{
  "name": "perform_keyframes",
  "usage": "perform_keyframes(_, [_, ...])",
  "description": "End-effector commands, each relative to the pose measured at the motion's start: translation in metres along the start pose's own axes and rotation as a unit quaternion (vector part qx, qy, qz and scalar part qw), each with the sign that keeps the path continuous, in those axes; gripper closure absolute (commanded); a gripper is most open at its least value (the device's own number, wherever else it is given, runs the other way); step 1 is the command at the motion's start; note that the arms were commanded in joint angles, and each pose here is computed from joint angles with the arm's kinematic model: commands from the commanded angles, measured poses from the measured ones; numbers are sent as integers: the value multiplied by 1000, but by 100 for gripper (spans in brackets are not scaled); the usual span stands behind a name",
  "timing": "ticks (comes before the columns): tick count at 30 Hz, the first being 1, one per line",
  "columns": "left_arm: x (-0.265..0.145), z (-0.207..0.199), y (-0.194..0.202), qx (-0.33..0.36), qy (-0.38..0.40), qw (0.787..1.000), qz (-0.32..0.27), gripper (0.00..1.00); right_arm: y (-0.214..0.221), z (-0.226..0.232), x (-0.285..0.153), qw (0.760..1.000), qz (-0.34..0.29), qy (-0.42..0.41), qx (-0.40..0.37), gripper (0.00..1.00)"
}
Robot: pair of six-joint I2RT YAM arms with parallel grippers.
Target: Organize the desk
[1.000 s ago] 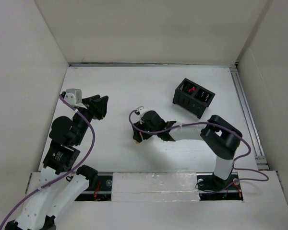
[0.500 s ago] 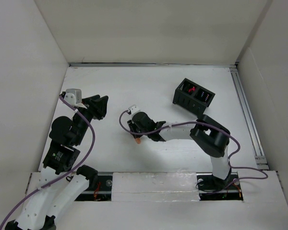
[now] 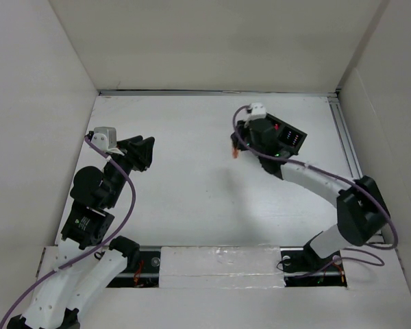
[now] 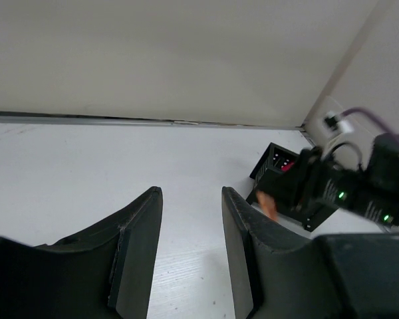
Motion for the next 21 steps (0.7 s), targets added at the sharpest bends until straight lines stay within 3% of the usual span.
perform_keyframes(1, [1,-2,-4,-3,6,1000,-17,63,-78,-44,-23,989,-130,53,41,84])
perform_keyframes(6, [1,-3,-4,-2,11,1000,-17,63,-138,-122,-65,955,-239,158,75,83])
perform_keyframes(9, [2,-2,-4,-2,6,1000,-17,63,-152,-157,-74,937,-270,201,92,82])
perform_keyframes(16, [3,-2,-4,-1,5,1000,-15,63,-148,-198,-66,922,-257,271,99,82])
perform_keyframes(21, [0,1,-6,1,-6,1000,-22,63,-133,-207,-53,925,-237,280,98,81])
Point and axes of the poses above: each gripper's point midway between its finger pads, its own x axis out along the fingers, its own z axis along the line the jaws close on, y = z × x, the point moved 6 cm from there along -x, back along the fingers, and after that the axes turned 12 degrees about x, right-handed, at the moved point
